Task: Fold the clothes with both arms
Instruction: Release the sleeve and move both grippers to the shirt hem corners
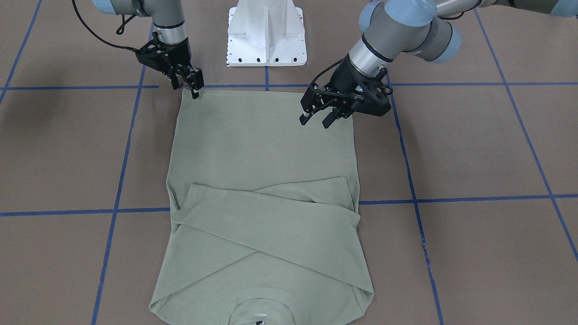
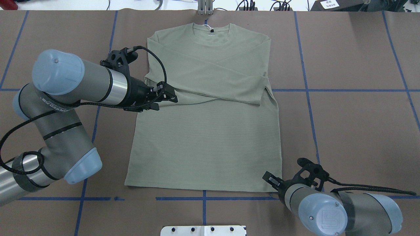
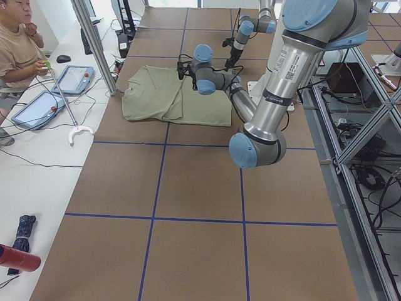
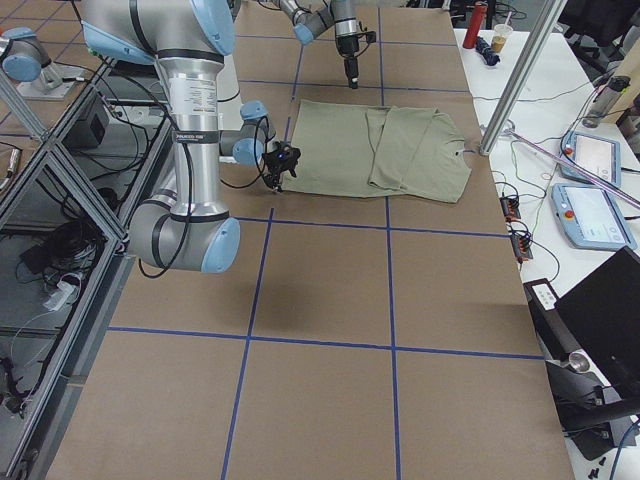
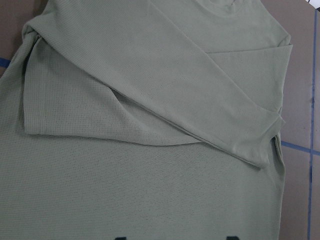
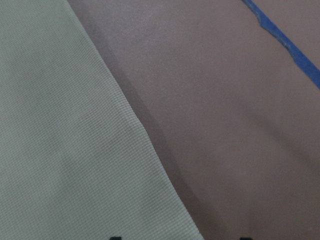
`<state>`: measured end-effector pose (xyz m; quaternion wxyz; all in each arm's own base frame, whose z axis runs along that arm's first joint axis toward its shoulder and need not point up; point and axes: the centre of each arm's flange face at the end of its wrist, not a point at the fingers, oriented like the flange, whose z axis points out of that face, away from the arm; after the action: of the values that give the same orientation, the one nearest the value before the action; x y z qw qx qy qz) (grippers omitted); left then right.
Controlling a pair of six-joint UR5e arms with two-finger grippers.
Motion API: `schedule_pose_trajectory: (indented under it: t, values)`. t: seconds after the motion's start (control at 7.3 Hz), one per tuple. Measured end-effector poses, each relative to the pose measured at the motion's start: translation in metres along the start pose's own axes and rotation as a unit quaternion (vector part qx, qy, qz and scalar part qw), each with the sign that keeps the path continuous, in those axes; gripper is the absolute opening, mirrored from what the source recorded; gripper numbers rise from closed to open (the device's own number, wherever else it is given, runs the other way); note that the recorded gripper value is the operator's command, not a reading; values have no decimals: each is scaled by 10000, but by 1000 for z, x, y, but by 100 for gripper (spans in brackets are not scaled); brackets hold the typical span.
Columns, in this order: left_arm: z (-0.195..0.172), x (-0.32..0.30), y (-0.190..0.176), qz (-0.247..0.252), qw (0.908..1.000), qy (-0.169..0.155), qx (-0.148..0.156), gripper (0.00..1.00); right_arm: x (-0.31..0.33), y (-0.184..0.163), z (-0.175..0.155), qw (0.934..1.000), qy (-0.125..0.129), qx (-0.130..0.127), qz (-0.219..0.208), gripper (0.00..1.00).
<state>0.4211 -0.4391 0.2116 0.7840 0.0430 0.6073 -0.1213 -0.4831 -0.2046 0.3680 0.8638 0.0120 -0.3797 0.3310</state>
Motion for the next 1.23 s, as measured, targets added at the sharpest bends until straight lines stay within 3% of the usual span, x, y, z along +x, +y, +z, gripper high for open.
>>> schedule_pose_trajectory:
  t: [0.14,0.69,0.96,1.1,1.23]
  values:
    - [0,0,0,0,10000,0,-1,73,-2,1,0,10000,-15,-9,8,0]
    - [0,1,0,-10,10000,5,-5,74,0,-3,0,10000,0,4,25,0]
    - [0,-3,1,-63,10000,-42,-20,87,-2,-5,-7,10000,-54,-19,37,0]
    - [2,-13,4,-105,9998,-134,-39,100,-4,-7,-16,9999,-115,-62,48,0]
    - [1,-29,16,-134,9996,-229,-96,100,-3,-9,-23,9998,-149,-93,55,0]
